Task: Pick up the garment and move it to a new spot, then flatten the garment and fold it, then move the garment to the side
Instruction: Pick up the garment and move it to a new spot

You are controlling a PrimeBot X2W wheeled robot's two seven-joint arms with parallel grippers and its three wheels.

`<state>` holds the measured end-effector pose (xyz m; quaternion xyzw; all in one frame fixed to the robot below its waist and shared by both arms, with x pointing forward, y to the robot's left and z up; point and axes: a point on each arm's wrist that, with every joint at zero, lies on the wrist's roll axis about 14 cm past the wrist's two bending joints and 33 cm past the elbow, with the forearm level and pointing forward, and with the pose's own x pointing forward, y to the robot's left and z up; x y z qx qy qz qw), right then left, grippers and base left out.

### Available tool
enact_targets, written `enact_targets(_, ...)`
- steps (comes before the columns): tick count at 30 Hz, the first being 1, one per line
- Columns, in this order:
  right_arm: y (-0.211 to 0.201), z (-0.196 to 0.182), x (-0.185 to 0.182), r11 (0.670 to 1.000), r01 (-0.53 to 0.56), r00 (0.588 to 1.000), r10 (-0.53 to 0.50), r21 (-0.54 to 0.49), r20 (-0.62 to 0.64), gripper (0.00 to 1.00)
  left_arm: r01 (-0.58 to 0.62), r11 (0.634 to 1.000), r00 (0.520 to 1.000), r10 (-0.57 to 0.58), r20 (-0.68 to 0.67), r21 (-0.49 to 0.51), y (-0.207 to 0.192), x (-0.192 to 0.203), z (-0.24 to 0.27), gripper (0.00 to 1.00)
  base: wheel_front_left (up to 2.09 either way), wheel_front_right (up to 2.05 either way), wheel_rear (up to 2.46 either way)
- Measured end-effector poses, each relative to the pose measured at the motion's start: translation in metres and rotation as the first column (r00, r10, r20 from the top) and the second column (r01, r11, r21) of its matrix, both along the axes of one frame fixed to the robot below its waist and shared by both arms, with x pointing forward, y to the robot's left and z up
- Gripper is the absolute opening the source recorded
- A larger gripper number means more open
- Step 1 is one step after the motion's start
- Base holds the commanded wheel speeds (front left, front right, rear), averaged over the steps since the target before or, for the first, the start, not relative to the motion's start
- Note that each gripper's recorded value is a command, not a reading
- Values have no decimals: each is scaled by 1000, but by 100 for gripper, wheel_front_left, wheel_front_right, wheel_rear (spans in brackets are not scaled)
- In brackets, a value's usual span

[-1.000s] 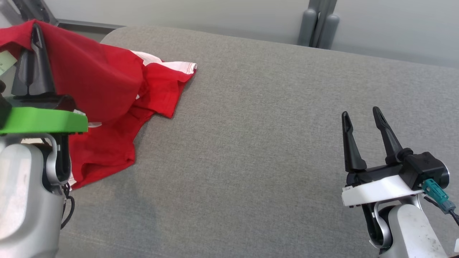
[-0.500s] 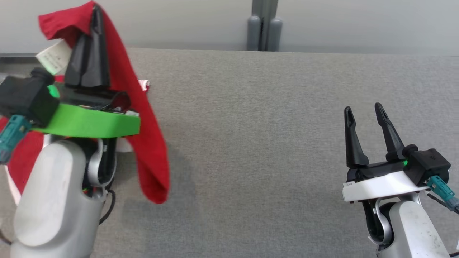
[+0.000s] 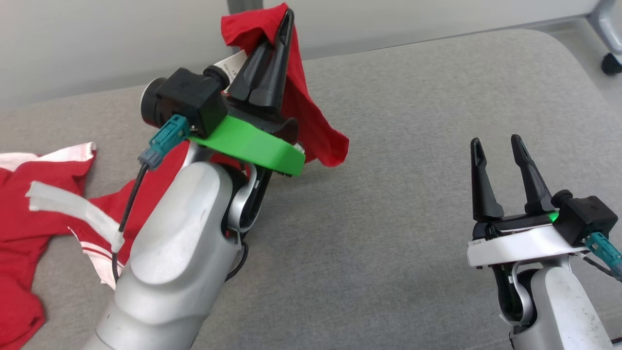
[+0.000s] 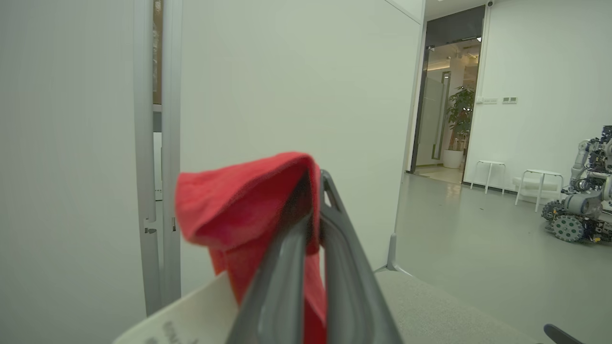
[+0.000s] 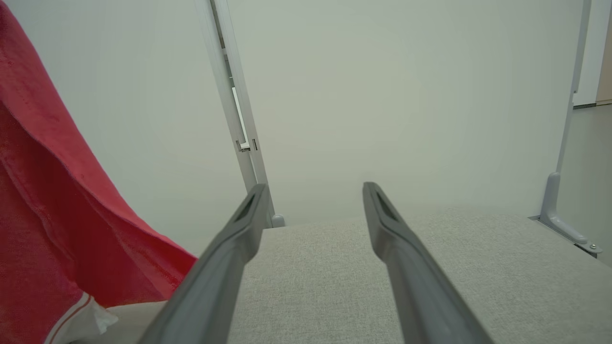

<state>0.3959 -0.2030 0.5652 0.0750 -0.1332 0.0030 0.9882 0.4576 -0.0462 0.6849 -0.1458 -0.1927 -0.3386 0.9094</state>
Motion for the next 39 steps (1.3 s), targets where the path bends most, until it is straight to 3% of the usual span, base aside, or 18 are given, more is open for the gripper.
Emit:
enact_targets(10, -56, -6, -31, 985, 170, 985, -170, 8, -30, 100, 237, 971, 972, -236, 19, -41, -101, -11, 12, 0, 0, 0, 0)
enact_targets(14, -71, -9, -42, 976, 218, 975, -218, 11, -45, 100, 297, 955, 954, -297, -50, 1, -132, -16, -15, 0, 0, 0, 0)
enact_targets(15, -74, -10, -44, 974, 228, 973, -227, 11, -48, 100, 305, 952, 949, -302, -86, 16, -138, -16, -28, 38, 0, 0, 0)
enact_targets(16, -76, -11, -45, 972, 235, 971, -234, 10, -53, 100, 314, 949, 943, -308, -123, 37, -143, -15, -42, 100, 0, 0, 0)
enact_targets(20, -79, -16, -45, 970, 244, 968, -243, 11, -67, 100, 315, 943, 935, -289, -204, 107, -147, -11, -80, 100, 0, 0, 0)
enact_targets(26, -67, -17, -33, 979, 205, 976, -205, -1, -68, 100, 266, 952, 945, -226, -237, 153, -128, 1, -98, 100, 0, 0, 0)
enact_targets(28, -61, -17, -28, 983, 185, 981, -185, -6, -64, 100, 291, 936, 938, -237, -254, 199, -125, -4, -110, 100, 0, 0, 0)
enact_targets(30, -53, -17, -21, 987, 158, 986, -158, -9, -61, 100, 355, 887, 913, -261, -313, 295, -123, -16, -135, 100, 0, 0, 0)
enact_targets(34, -37, -13, -11, 994, 108, 993, -108, 1, -45, 100, 444, 807, 870, -286, -401, 389, -115, -38, -161, 100, 0, 0, 0)
enact_targets(36, -29, -11, -7, 996, 84, 996, -84, 7, -37, 100, 452, 797, 864, -279, -419, 401, -109, -42, -164, 100, 0, 0, 0)
enact_targets(39, -18, -8, -3, 999, 51, 998, -50, 13, -26, 100, 399, 825, 887, -238, -395, 400, -95, -36, -157, 100, 0, 0, 0)
